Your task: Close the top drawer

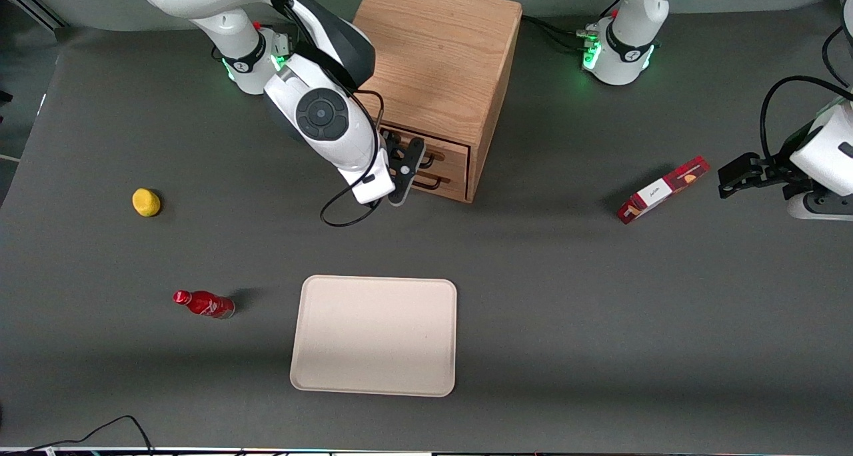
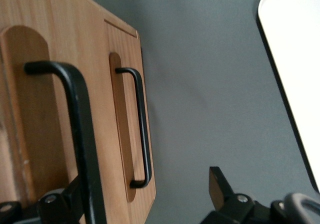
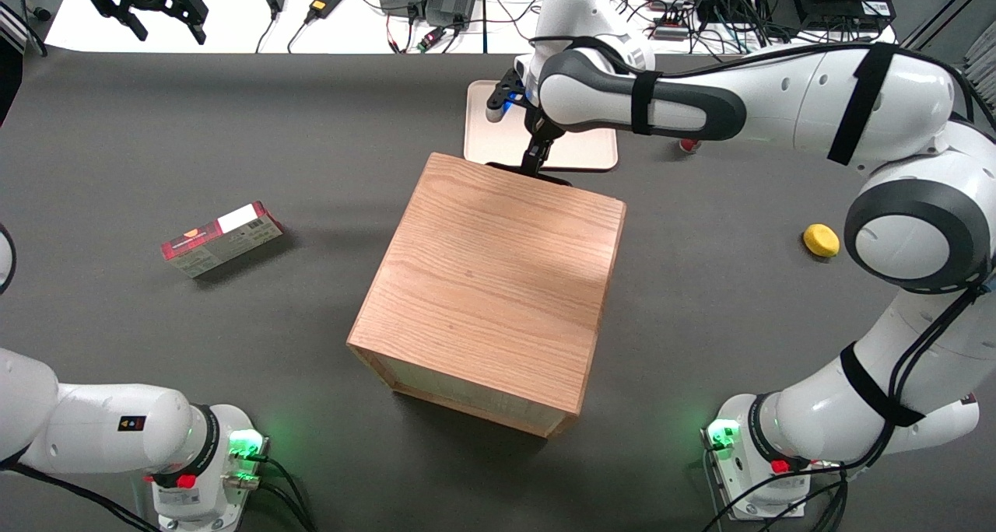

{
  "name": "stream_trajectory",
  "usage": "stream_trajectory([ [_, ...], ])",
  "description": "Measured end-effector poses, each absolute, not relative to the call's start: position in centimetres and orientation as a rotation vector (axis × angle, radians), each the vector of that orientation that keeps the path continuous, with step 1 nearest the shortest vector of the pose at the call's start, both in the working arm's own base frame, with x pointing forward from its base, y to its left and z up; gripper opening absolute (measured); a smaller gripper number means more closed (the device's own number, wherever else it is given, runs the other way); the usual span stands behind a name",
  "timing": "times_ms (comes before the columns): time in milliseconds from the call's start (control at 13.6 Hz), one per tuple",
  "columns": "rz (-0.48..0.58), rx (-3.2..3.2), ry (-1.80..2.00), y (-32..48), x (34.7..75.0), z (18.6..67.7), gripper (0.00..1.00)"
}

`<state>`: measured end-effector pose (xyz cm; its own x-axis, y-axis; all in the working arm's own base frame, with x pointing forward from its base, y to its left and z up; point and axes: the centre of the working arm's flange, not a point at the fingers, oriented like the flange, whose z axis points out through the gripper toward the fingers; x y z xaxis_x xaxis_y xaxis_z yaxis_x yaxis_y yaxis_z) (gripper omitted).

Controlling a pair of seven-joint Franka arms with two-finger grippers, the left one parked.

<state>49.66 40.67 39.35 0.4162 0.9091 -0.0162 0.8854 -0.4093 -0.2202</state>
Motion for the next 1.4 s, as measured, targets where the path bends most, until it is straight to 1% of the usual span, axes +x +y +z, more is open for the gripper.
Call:
stream_trajectory([
  [147,0.222,-2.490,-1.600,40.6,49.4,40.3,1.00],
  [441,0.218,-2.484,-1.568,40.5,49.6,42.4,1.00],
  [588,0.206,-2.488,-1.538,40.0,50.4,44.2,1.00],
  [735,0.183,-2.495,-1.471,38.4,52.0,46.4,1.00],
  [882,0.117,-2.523,-1.384,35.4,54.1,49.3,1.00],
  [1103,-0.018,-2.635,-1.276,30.1,56.3,54.3,1.00],
  [1250,-0.074,-2.735,-1.177,25.1,57.3,57.1,1.00],
  [1397,-0.105,-2.810,-1.014,19.8,58.1,59.1,1.00],
])
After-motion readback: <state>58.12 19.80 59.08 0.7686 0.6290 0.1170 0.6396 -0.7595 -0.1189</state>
